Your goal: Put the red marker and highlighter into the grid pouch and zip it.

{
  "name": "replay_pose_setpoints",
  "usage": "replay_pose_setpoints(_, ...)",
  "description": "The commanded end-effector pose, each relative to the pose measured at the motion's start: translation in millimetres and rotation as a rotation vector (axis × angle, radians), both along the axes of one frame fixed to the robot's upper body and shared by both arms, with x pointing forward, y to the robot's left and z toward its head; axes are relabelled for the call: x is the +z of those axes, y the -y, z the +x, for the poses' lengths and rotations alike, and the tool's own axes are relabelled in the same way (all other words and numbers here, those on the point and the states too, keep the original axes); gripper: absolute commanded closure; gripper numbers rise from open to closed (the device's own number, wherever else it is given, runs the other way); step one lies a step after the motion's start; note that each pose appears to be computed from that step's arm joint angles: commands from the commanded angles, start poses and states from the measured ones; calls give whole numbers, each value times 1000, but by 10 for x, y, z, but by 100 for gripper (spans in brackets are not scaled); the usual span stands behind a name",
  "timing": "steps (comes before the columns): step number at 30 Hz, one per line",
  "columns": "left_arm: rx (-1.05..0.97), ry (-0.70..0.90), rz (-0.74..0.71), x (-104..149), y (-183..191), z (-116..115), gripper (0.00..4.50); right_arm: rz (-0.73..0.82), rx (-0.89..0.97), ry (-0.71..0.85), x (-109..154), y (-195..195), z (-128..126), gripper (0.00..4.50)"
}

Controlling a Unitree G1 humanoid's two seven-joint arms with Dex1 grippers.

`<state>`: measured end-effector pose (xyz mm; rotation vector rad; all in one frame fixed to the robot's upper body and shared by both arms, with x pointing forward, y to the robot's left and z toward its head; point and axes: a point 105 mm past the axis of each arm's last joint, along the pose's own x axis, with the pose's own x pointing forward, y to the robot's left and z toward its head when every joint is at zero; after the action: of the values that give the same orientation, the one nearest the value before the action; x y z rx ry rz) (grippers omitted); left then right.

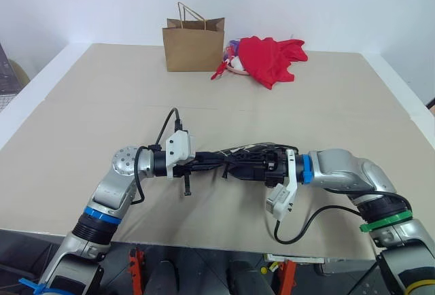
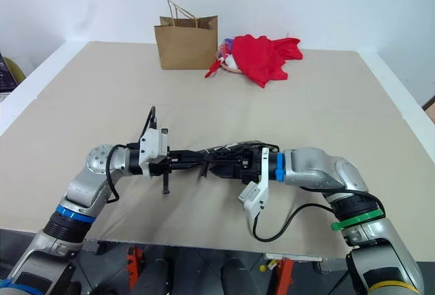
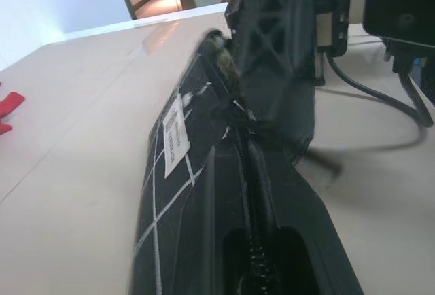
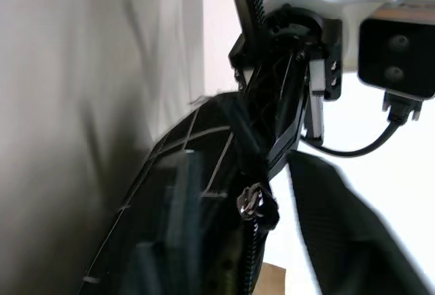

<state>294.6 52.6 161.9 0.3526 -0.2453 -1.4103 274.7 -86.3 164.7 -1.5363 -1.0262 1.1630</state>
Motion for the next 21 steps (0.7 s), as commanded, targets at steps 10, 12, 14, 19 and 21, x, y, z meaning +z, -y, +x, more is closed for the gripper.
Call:
replay_pose_setpoints(10,-7,45,5,28,-35,-41,450,209,-1,-641,541,57,-122,234)
replay_pose_setpoints(12,0,42,-9,50,-29,-20,450,170,3,-586,494,23,-128,234)
replay_pose_setpoints(14,3,43,-14,65,-26,-10,450,127,14,-549,429,5,-150,234)
replay_pose_setpoints(19,10,45,-26,102,-24,2,450,13,17,-354,206,2,-128,234)
replay_pose_setpoints(21,11,45,-27,105,-28,-2,450,10,13,-315,184,-4,-101,234)
